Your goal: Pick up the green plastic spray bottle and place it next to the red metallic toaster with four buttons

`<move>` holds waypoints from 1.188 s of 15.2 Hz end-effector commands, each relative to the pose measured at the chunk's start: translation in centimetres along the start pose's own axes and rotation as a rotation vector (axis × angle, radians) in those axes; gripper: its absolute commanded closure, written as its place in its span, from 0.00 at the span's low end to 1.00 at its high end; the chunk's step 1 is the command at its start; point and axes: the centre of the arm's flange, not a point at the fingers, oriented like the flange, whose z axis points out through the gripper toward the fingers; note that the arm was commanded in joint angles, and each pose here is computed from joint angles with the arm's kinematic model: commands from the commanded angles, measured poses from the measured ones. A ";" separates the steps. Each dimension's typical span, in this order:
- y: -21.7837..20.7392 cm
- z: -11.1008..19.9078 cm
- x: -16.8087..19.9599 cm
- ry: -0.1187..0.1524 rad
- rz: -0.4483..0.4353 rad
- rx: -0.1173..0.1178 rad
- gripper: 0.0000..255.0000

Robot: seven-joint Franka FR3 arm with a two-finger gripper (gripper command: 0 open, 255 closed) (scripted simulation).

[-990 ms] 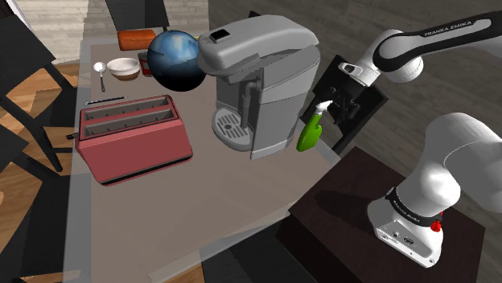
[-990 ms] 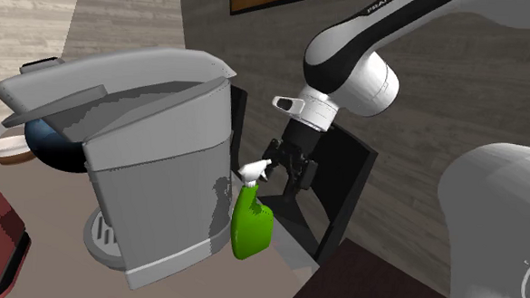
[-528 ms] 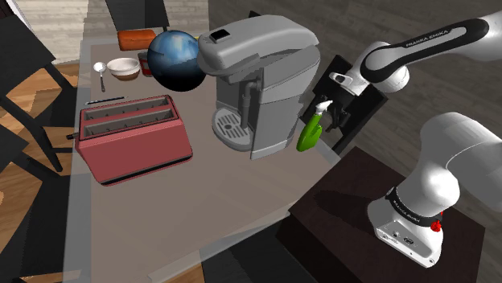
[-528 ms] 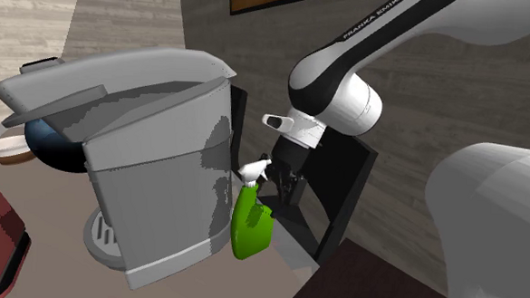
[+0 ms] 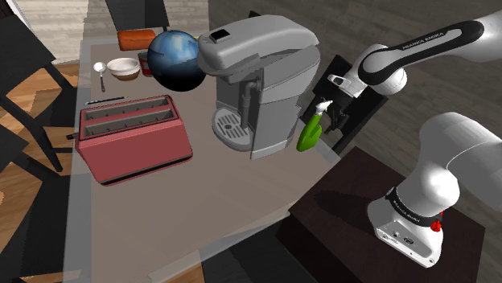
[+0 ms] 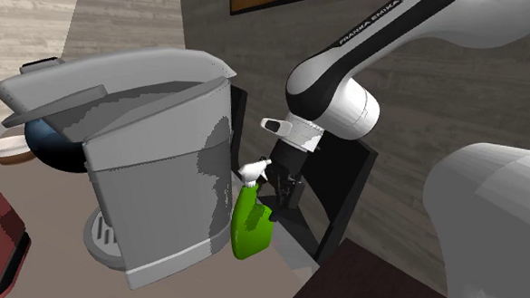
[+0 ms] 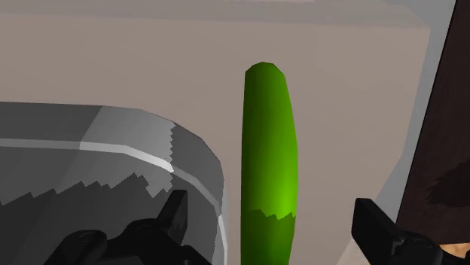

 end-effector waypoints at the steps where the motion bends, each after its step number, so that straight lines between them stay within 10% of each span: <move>1: 0.0 0.0 0.0 0.000 0.000 0.000 1.00; 18: 0.0 -3.7 2.1 0.000 0.000 0.000 1.00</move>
